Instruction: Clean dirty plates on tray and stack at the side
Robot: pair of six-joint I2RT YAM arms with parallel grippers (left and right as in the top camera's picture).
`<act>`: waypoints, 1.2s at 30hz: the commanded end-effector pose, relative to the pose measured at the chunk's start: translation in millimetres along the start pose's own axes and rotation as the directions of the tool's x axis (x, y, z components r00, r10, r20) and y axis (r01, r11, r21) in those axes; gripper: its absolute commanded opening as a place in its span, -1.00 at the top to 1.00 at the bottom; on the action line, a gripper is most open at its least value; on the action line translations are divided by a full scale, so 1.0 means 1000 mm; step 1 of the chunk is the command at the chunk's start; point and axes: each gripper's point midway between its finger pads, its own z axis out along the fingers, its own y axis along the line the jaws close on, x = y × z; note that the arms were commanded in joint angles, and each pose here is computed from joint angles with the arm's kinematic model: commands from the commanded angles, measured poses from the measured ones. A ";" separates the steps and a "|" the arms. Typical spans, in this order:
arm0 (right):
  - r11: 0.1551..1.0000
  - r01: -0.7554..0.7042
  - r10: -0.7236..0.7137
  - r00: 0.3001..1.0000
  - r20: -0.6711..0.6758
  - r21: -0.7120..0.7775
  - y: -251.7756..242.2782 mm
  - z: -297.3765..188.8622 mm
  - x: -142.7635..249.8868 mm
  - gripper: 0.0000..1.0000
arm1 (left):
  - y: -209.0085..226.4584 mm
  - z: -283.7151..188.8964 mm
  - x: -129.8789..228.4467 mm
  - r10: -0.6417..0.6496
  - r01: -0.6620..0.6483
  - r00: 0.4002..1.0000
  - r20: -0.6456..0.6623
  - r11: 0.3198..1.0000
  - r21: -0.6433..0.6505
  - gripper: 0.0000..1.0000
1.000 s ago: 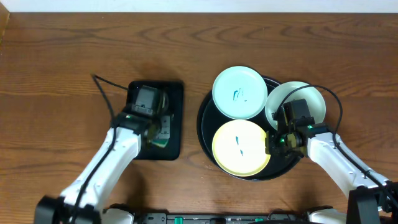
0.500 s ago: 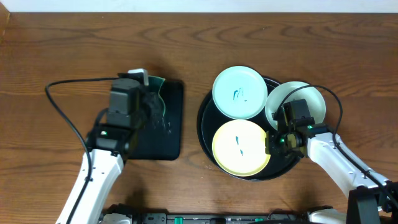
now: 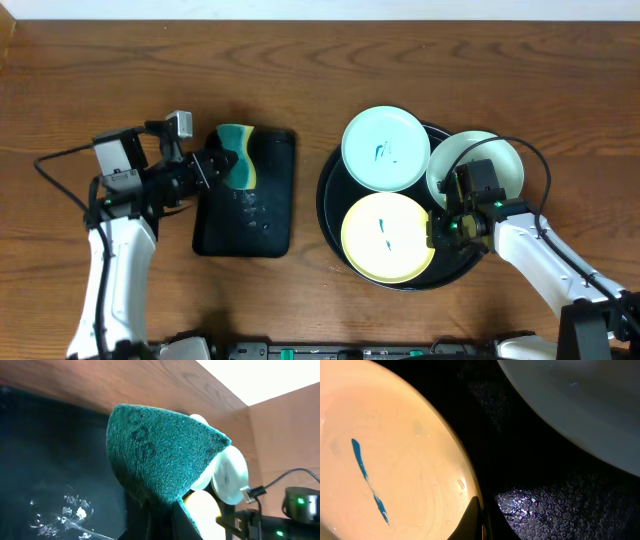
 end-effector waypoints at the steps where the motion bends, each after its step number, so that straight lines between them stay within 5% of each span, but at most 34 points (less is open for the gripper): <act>1: 1.000 0.012 -0.012 1.000 -0.012 0.004 0.002 0.003 0.004 0.97 | -0.007 0.005 0.008 -0.004 0.009 0.999 -0.044 0.994 0.106 0.85; 5: 1.000 0.012 -0.012 1.000 -0.012 0.004 0.002 0.003 0.004 0.97 | 0.002 0.007 0.013 -0.011 0.015 0.998 -0.062 0.998 0.068 0.85; 8: 1.000 0.013 -0.013 1.000 -0.011 0.003 0.002 0.003 0.004 0.97 | 0.030 0.013 0.027 -0.032 0.020 0.995 -0.096 0.991 -0.129 0.85; 12: 1.000 0.013 -0.013 1.000 -0.011 0.004 0.002 0.003 0.004 0.97 | 0.055 0.021 0.053 0.003 -0.079 0.981 -0.195 0.920 -0.383 0.85; 17: 1.000 0.013 -0.013 1.000 -0.011 0.004 0.002 0.003 0.004 0.97 | 0.061 0.029 0.068 0.070 -0.203 0.964 -0.256 0.818 -0.539 0.85; 26: 1.000 0.013 -0.013 1.000 -0.012 0.004 0.002 0.003 0.004 0.97 | 0.059 0.056 0.100 0.107 -0.313 0.925 -0.365 0.757 -0.573 0.85; 36: 1.000 0.013 -0.013 1.000 -0.012 0.004 0.002 0.003 0.004 0.97 | 0.041 0.089 0.118 0.072 -0.262 0.929 -0.364 0.820 -0.508 0.85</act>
